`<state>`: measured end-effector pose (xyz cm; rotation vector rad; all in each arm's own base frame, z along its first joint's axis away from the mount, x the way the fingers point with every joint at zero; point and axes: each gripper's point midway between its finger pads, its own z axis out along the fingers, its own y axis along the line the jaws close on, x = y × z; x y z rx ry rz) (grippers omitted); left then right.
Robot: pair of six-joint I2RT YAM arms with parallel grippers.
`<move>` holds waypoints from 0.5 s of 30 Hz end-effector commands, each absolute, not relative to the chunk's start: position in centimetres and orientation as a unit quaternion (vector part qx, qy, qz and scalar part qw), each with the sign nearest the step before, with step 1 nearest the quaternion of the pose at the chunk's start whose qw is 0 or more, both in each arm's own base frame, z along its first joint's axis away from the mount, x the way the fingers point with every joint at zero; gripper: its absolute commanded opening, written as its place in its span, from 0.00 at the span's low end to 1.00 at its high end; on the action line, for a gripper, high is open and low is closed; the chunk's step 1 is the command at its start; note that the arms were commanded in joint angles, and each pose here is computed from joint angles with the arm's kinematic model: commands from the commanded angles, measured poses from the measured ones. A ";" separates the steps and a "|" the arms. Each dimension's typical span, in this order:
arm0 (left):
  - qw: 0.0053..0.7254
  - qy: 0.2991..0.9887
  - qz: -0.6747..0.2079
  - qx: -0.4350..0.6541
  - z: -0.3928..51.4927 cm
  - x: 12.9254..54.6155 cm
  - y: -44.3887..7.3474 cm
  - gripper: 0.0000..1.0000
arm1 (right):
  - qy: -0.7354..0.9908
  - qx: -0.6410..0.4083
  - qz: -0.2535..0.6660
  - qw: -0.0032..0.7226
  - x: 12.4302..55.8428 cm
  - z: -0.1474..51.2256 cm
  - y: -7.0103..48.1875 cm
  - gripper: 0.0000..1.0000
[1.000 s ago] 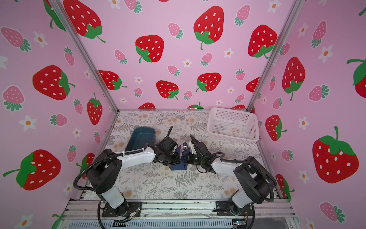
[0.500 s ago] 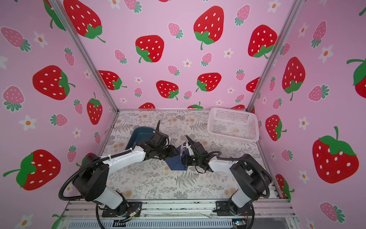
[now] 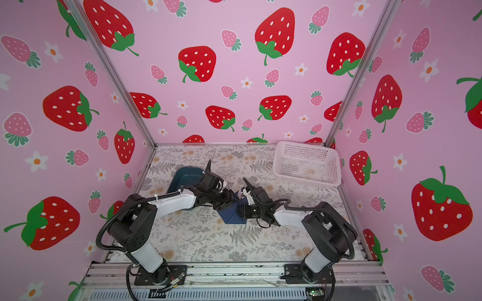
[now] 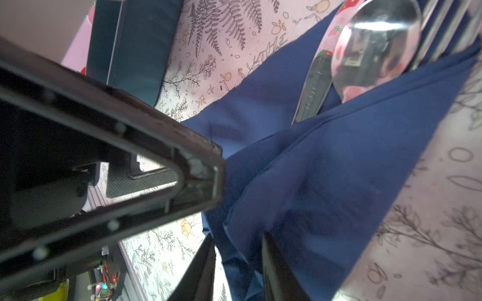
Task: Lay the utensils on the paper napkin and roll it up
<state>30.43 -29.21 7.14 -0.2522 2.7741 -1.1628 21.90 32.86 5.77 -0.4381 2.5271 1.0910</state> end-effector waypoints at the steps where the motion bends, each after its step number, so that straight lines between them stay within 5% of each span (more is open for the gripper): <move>1: 0.062 0.905 -0.413 -0.081 8.4 31.9 -30.4 0.63 | 0.891 -0.163 0.386 0.175 21.8 5.8 33.3 0.36; 15: 0.027 0.907 -0.413 -0.079 6.4 31.6 -30.8 0.57 | 0.870 -0.185 0.424 0.173 20.9 6.8 34.2 0.46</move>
